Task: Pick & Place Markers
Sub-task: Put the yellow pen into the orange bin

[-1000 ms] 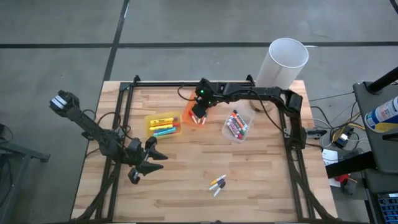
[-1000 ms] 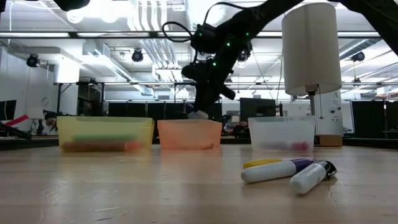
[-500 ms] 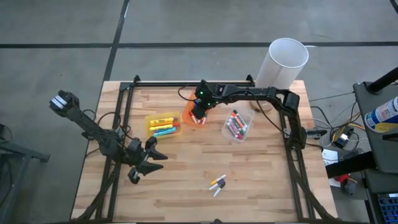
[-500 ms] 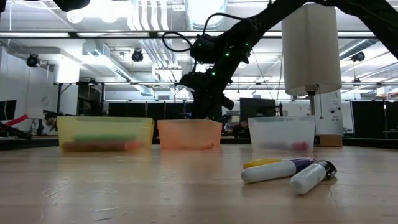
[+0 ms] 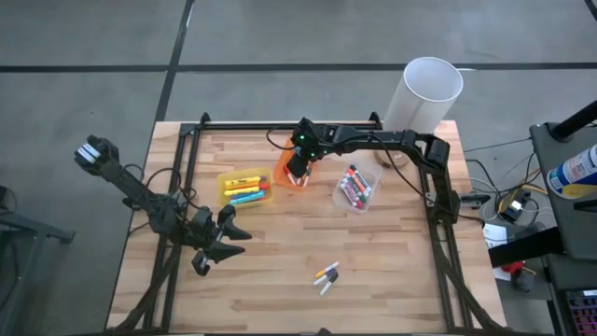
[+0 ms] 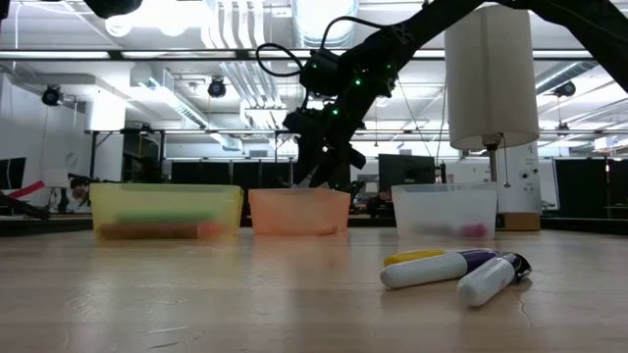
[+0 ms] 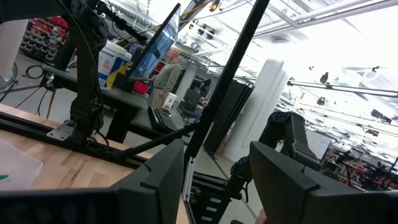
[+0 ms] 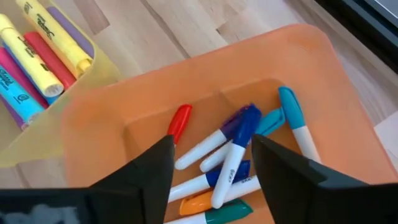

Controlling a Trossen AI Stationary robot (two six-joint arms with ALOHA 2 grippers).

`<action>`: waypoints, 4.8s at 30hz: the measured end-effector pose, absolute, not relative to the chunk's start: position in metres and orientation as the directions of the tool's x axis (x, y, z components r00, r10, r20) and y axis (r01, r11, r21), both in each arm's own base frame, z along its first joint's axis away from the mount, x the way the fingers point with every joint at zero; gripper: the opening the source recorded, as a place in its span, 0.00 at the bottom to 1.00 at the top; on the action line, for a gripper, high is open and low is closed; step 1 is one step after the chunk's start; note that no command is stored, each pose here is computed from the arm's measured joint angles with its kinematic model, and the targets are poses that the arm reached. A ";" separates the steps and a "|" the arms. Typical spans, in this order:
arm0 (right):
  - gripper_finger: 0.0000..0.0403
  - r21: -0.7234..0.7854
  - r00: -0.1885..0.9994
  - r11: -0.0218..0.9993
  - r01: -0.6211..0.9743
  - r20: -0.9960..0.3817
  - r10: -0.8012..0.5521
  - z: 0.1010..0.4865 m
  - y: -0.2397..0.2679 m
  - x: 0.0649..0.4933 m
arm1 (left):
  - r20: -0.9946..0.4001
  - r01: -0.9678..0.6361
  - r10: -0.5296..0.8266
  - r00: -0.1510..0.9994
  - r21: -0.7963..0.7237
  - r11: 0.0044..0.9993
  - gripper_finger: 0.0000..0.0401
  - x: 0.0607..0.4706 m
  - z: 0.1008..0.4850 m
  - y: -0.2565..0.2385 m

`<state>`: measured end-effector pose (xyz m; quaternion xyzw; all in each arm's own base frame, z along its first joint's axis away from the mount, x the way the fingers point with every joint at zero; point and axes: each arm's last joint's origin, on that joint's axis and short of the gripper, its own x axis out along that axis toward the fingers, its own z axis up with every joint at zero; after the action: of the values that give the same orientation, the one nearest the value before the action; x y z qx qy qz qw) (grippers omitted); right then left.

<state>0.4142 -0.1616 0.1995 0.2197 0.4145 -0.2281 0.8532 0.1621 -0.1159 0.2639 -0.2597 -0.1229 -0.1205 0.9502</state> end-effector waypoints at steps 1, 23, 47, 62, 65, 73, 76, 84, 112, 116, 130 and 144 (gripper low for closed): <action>0.53 0.186 0.552 0.799 0.572 -0.808 -0.207 0.199 -0.162 0.414 | 0.296 0.293 -0.165 0.941 -0.464 0.836 0.45 0.162 0.264 -0.116; 0.53 0.278 0.529 0.935 0.221 -0.839 0.124 0.222 -0.081 0.431 | 0.294 0.290 -0.166 0.941 -0.451 0.844 0.45 0.162 0.263 -0.116; 0.53 0.247 0.383 0.968 0.044 -0.899 0.212 0.250 0.038 0.428 | 0.290 0.285 -0.166 0.943 -0.437 0.853 0.45 0.162 0.262 -0.116; 0.53 0.252 0.363 0.968 0.021 -0.904 0.227 0.245 0.059 0.425 | 0.270 0.262 -0.158 0.950 -0.413 0.872 0.45 0.164 0.259 -0.115; 0.53 0.252 0.354 0.967 0.021 -0.907 0.229 0.242 0.061 0.424 | 0.270 0.262 -0.158 0.950 -0.412 0.873 0.45 0.164 0.259 -0.115; 0.53 0.254 0.338 0.967 0.022 -0.912 0.232 0.239 0.067 0.422 | 0.277 0.265 -0.156 0.948 -0.413 0.871 0.45 0.164 0.260 -0.115; 0.53 0.258 0.337 0.966 0.025 -0.912 0.235 0.239 0.069 0.422 | 0.277 0.265 -0.157 0.948 -0.412 0.872 0.45 0.164 0.260 -0.115; 0.53 0.260 0.333 0.966 0.016 -0.912 0.240 0.239 0.076 0.421 | 0.275 0.249 -0.142 0.951 -0.407 0.879 0.45 0.164 0.260 -0.115; 0.53 0.259 0.317 0.966 -0.001 -0.916 0.246 0.237 0.087 0.417 | 0.269 0.219 -0.114 0.956 -0.403 0.889 0.45 0.164 0.259 -0.114; 0.53 0.260 0.316 0.966 -0.002 -0.916 0.247 0.237 0.087 0.417 | 0.269 0.219 -0.114 0.956 -0.403 0.888 0.45 0.164 0.259 -0.114; 0.53 0.263 0.316 0.965 0.009 -0.916 0.247 0.237 0.087 0.417 | 0.268 0.219 -0.114 0.956 -0.403 0.888 0.45 0.164 0.259 -0.114; 0.54 0.284 0.340 0.958 0.044 -0.906 0.253 0.238 0.088 0.420 | 0.268 0.219 -0.114 0.956 -0.404 0.888 0.45 0.164 0.259 -0.114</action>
<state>0.4195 0.0880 0.2379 0.1301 0.5708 0.0644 0.8082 0.1641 -0.1140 0.2588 -0.2200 -0.1195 -0.0865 0.9643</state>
